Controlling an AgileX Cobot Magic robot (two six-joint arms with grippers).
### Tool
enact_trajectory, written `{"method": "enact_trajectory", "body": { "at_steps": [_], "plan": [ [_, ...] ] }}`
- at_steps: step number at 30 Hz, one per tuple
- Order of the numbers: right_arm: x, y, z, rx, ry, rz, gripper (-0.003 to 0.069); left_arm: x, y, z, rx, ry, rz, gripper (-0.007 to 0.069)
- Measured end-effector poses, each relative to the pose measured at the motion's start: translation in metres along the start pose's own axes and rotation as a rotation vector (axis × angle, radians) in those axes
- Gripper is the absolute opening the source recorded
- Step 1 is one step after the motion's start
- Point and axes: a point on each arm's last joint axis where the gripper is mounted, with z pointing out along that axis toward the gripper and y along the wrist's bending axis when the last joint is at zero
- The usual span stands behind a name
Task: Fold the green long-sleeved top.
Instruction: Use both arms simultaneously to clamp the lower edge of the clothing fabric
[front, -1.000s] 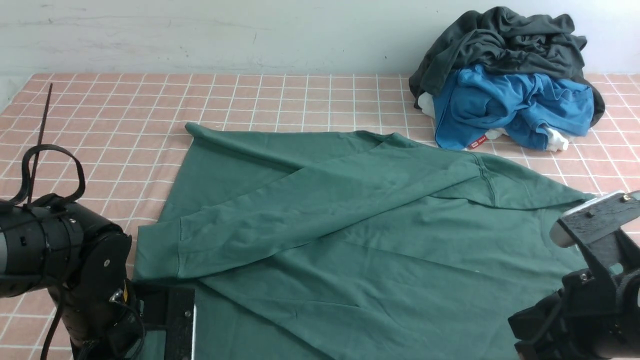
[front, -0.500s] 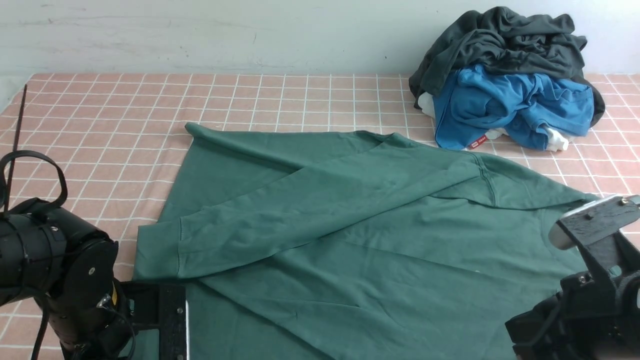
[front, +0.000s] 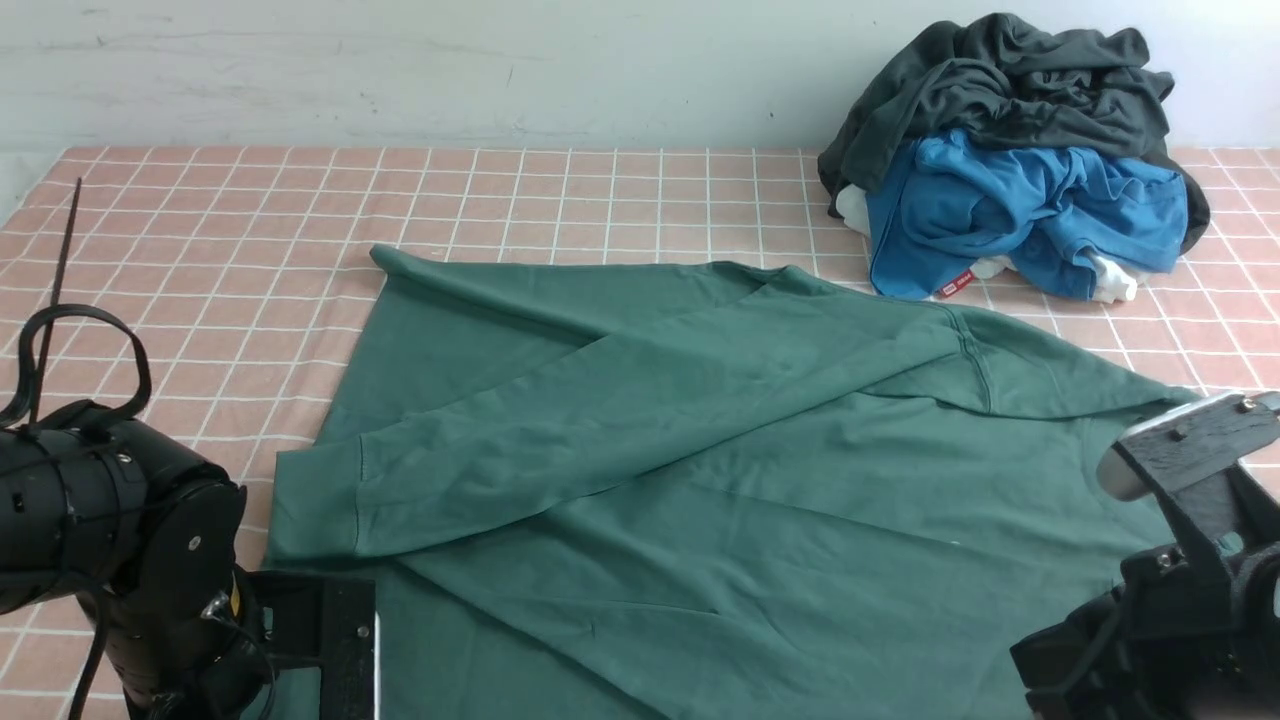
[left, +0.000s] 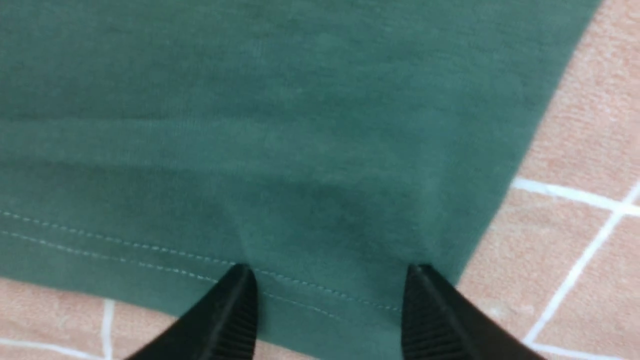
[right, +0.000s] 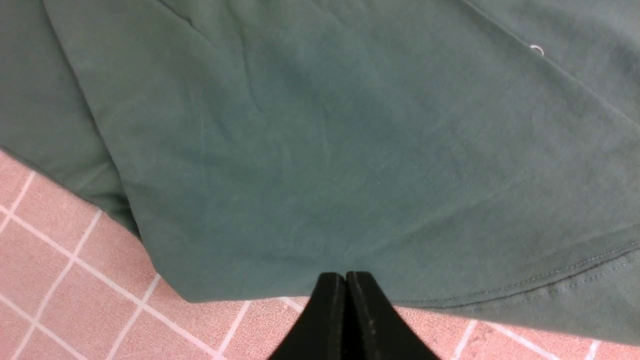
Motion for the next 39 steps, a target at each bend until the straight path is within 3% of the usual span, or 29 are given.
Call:
{"method": "enact_trajectory", "body": {
  "at_steps": [18, 22, 24, 27, 31, 34, 36, 39],
  "plan": [
    [0.0, 0.0, 0.0, 0.0, 0.0, -0.002, -0.001, -0.003, -0.009, 0.001, 0.094, -0.039, 0.123, 0.0303],
    [0.0, 0.0, 0.0, 0.0, 0.0, -0.002, -0.001, -0.001, -0.007, 0.001, 0.082, -0.018, 0.138, 0.0206],
    [0.0, 0.0, 0.0, -0.001, 0.0, -0.001, -0.001, -0.001, -0.007, 0.001, 0.078, -0.012, 0.139, 0.0109],
    [0.0, 0.0, 0.0, -0.002, -0.001, 0.0, -0.001, -0.001, -0.007, 0.001, 0.079, -0.011, 0.131, 0.0026],
    [0.0, 0.0, -0.001, -0.002, -0.004, -0.024, -0.001, 0.0, -0.007, -0.004, 0.057, -0.019, -0.015, -0.0001],
    [-0.006, 0.003, -0.011, -0.003, -0.05, -0.113, -0.001, 0.002, -0.005, -0.02, 0.005, -0.049, -0.217, -0.0003],
    [-0.013, 0.006, -0.026, -0.004, -0.124, -0.196, -0.001, 0.005, -0.004, -0.04, -0.031, -0.081, -0.437, -0.0003],
    [-0.019, 0.011, -0.04, -0.013, -0.195, -0.284, -0.001, 0.009, -0.008, -0.055, -0.047, -0.101, -0.591, -0.0003]
  ]
}}
